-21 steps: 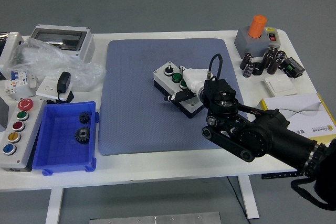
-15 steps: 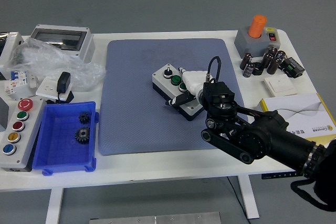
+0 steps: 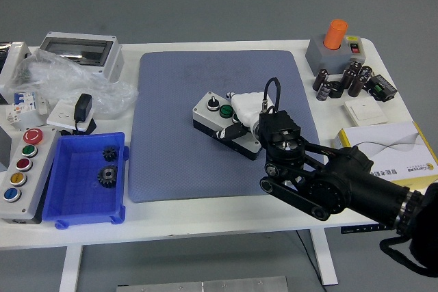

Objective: Pick up the button,place it on the desk,press the button,press the button

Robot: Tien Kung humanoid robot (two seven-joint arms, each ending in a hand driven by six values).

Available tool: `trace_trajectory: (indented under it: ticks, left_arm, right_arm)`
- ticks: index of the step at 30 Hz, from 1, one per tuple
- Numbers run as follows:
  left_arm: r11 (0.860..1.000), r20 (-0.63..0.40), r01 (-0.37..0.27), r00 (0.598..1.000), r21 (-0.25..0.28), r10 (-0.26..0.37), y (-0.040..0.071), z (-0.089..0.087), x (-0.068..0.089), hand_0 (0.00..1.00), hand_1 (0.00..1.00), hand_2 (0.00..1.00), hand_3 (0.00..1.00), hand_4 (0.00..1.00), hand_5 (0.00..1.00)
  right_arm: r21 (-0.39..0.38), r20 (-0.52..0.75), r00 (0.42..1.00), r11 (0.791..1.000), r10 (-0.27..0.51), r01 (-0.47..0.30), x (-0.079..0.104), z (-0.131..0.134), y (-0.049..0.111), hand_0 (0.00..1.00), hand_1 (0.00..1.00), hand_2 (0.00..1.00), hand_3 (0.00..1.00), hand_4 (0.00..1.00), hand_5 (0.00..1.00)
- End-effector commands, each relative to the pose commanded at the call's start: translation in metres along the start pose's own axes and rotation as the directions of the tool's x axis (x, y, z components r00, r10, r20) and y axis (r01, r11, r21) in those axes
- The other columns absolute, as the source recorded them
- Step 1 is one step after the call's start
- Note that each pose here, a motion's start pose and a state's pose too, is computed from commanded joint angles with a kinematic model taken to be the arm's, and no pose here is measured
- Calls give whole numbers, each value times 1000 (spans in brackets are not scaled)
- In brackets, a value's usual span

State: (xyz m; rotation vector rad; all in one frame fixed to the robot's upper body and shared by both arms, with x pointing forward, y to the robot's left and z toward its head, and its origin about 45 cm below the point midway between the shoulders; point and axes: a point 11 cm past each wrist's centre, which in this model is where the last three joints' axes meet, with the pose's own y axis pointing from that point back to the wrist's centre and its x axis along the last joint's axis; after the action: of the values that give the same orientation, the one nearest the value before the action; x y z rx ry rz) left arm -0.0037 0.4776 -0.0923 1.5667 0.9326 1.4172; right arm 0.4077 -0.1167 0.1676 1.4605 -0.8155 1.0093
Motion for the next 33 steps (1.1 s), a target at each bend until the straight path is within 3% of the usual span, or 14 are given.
trace_trajectory:
  ticks: [3, 4, 9, 10, 15, 16, 21, 27, 31, 33]
  left_arm:
    - [1000, -1, -1, 1000, -1, 1, 0, 0, 0, 626, 664, 611, 614, 721, 259]
    - [1000, -2, -2, 1000, -2, 2, 0, 0, 0, 626, 665, 611, 616, 720, 258]
    - [1000, -5, -6, 1000, -8, 6, 0, 3, 1, 626, 665, 611, 616, 720, 258]
    - [1000, -6, -7, 1000, -9, 7, 0, 3, 1, 627, 665, 612, 616, 722, 262]
    - [1000, -6, -7, 1000, -11, 7, 0, 4, 1, 627, 665, 612, 616, 722, 262]
    - [1000, -6, -7, 1000, -11, 7, 0, 4, 1, 626, 668, 614, 618, 724, 266]
    - [1000, -5, -8, 1000, -12, 8, 0, 5, 0, 626, 668, 614, 618, 724, 266]
    - [1000, -4, -8, 1000, -16, 8, 0, 7, 0, 626, 668, 614, 619, 726, 268]
    - [1000, -4, -9, 1000, -15, 9, 0, 7, 1, 625, 668, 613, 619, 724, 273]
    - [1000, -4, -10, 1000, -15, 10, 0, 7, 1, 625, 668, 613, 619, 724, 273]
  right_arm:
    - [4, -6, 1000, 1000, 15, -15, 2, -1, 1, 228, 363, 353, 466, 672, 257]
    - [7, -8, 1000, 1000, 18, -18, 2, -1, 1, 208, 364, 354, 401, 635, 150]
    - [16, -11, 999, 999, 38, -37, 5, -2, 3, 208, 364, 354, 401, 635, 150]
    - [20, -14, 999, 999, 45, -44, 6, -3, 4, 194, 364, 341, 376, 599, 6]
    - [53, -41, 995, 995, 88, -86, 14, -3, 9, 194, 364, 341, 376, 599, 6]
    - [61, -49, 994, 994, 99, -96, 16, -3, 11, 175, 354, 341, 391, 529, 2]
    - [114, -92, 979, 979, 181, -170, 28, -4, 19, 175, 354, 341, 391, 529, 2]
    - [298, -118, 954, 926, 277, -232, 33, -15, 29, 172, 351, 332, 404, 550, 2]
    - [433, -152, 925, 864, 349, -255, 33, -24, 35, 184, 354, 326, 404, 542, 2]
    - [476, -170, 916, 844, 364, -247, 37, -26, 34, 184, 354, 326, 404, 542, 2]
